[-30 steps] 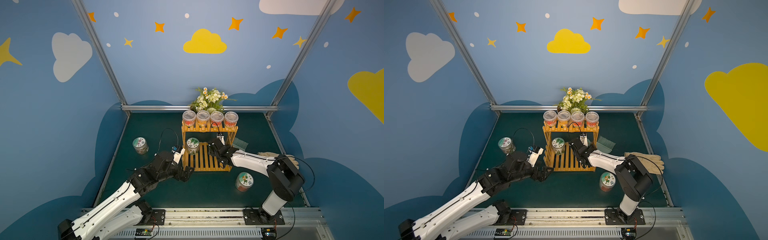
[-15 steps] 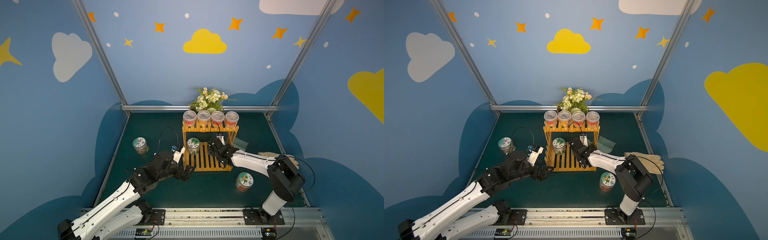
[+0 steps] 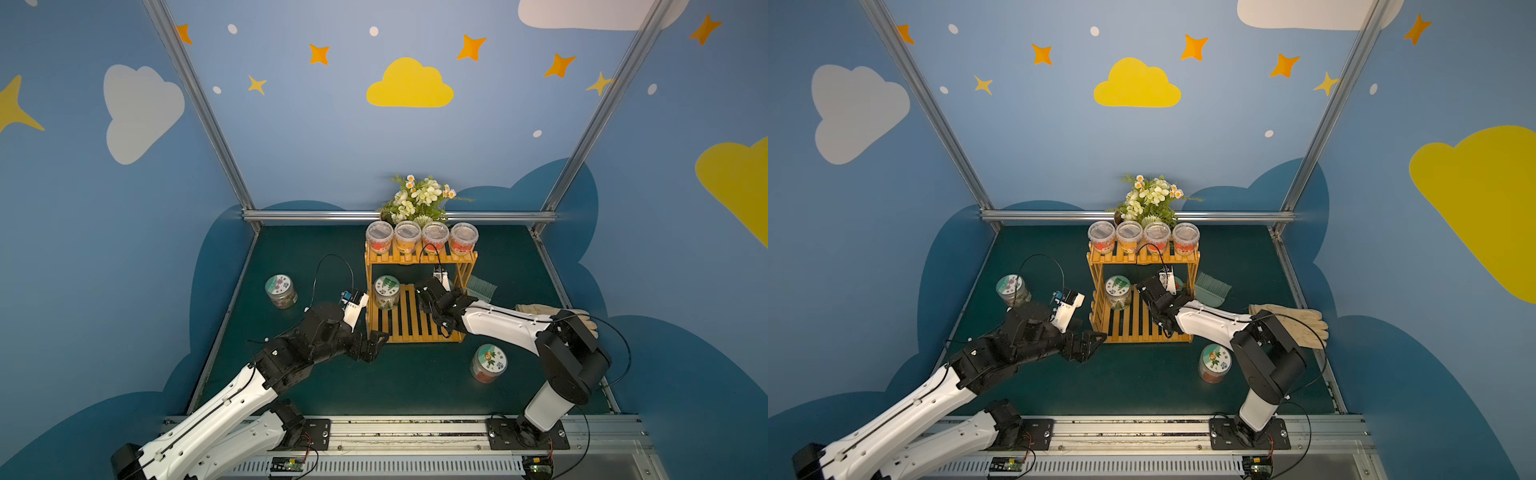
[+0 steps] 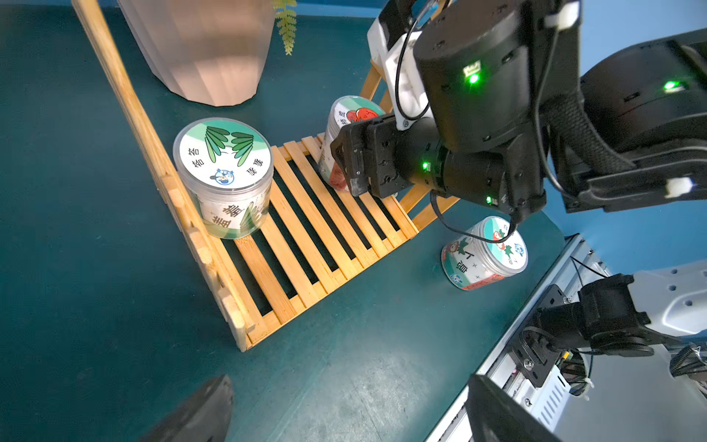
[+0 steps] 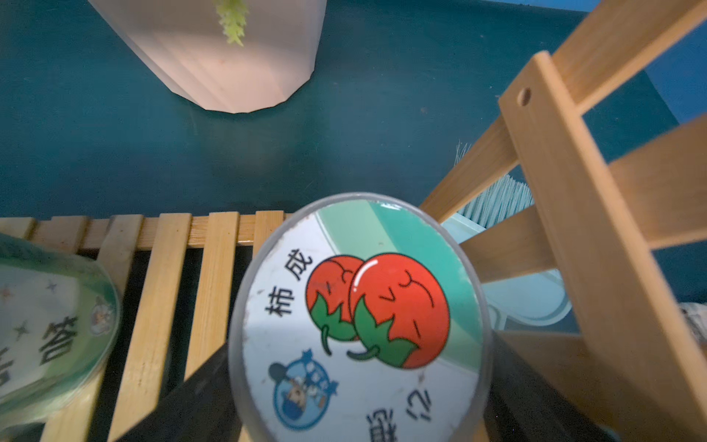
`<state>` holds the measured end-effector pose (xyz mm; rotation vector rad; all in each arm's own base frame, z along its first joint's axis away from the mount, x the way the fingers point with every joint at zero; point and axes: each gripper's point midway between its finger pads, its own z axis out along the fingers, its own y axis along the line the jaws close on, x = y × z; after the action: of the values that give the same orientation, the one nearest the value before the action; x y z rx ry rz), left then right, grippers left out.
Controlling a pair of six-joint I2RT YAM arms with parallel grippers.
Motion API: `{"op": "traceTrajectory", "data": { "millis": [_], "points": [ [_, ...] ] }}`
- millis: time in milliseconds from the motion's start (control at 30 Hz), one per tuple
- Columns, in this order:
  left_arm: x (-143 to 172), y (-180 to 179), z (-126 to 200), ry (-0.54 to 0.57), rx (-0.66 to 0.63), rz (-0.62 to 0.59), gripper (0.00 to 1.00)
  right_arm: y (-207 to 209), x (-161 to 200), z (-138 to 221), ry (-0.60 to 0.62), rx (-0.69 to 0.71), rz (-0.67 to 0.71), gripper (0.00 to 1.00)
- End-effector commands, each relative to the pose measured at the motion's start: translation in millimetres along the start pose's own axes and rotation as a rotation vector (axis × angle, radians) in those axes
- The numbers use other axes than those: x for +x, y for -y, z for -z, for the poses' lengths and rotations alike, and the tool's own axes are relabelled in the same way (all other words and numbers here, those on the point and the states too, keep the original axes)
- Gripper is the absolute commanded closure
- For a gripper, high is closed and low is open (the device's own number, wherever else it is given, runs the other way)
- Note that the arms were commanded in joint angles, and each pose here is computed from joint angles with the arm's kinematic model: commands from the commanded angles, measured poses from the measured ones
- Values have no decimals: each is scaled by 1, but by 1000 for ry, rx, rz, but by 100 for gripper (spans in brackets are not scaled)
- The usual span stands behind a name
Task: Place the seed container on the shelf
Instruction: Place the seed jar on the shelf.
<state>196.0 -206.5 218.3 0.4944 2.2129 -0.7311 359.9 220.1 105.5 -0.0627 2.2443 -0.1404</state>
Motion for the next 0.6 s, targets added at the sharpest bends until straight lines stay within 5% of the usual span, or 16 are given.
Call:
{"op": "traceTrajectory", "data": {
  "millis": [0,567],
  "points": [
    [1,-1,3,9,-1,-2,0,3,-17,6,36,35,6,12],
    [2,-2,3,8,-4,-3,0,1,-14,-1,20,39,13,5]
  ]
}}
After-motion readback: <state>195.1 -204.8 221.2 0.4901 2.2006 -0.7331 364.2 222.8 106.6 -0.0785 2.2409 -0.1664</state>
